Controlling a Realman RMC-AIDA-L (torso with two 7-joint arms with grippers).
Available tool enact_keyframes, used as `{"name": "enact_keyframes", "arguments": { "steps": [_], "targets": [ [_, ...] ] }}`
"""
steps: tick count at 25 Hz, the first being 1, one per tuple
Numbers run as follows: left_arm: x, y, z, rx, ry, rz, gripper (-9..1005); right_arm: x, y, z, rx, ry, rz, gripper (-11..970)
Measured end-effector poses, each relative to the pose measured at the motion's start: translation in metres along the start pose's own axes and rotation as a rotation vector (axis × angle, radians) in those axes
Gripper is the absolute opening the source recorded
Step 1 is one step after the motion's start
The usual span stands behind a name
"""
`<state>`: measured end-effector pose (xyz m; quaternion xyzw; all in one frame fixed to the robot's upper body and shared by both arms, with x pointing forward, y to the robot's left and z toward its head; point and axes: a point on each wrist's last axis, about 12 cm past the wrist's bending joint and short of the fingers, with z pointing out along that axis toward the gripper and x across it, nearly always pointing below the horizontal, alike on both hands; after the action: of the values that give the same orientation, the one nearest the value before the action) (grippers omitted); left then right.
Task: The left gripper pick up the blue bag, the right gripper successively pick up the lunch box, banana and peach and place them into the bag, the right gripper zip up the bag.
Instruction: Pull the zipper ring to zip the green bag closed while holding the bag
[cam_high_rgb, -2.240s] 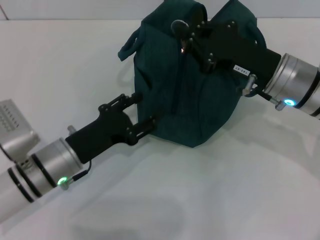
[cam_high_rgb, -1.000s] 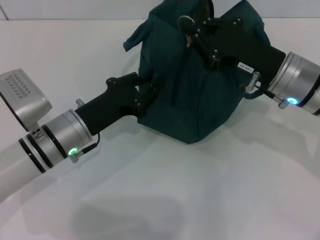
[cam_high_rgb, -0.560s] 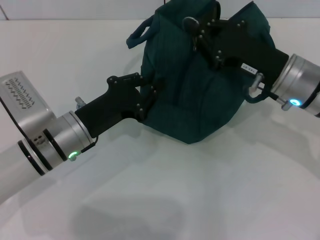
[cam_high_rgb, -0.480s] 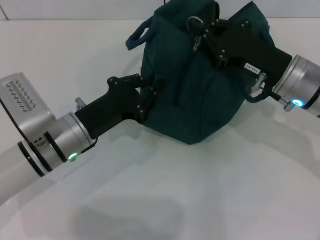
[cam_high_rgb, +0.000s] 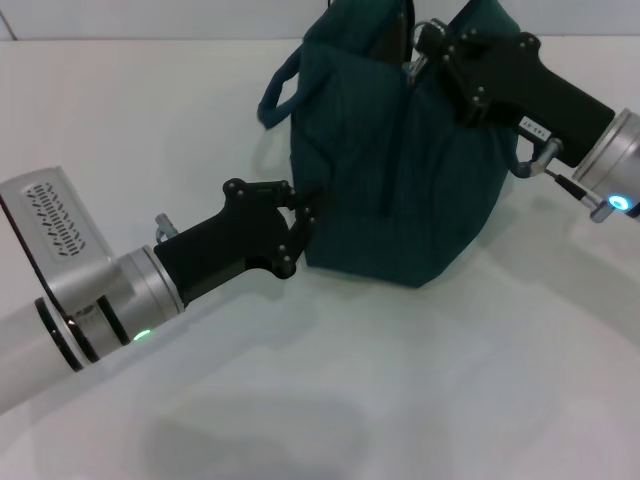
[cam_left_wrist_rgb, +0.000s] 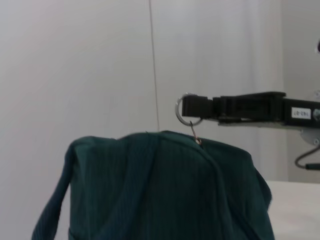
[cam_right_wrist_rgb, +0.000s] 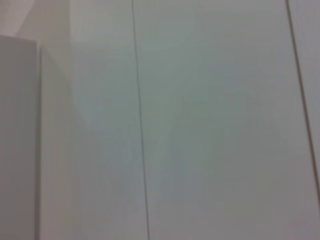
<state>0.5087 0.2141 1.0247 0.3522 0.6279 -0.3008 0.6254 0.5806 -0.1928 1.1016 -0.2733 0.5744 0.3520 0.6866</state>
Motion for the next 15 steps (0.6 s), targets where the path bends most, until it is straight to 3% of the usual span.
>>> {"name": "enact_keyframes", "arguments": {
  "steps": [11,15],
  "targets": [
    [0.0021,-0.0012,-0.0023,-0.005,0.007,0.008,-3,-0.0009,-0.0060,-0.0046,0.038,-0.009,0.003,6],
    [-0.0008,-0.0043,-0.0012,-0.009,-0.031,0.004,-1,-0.0004,-0.0046,-0.0030,0.027,-0.003,0.001,6]
  ]
}}
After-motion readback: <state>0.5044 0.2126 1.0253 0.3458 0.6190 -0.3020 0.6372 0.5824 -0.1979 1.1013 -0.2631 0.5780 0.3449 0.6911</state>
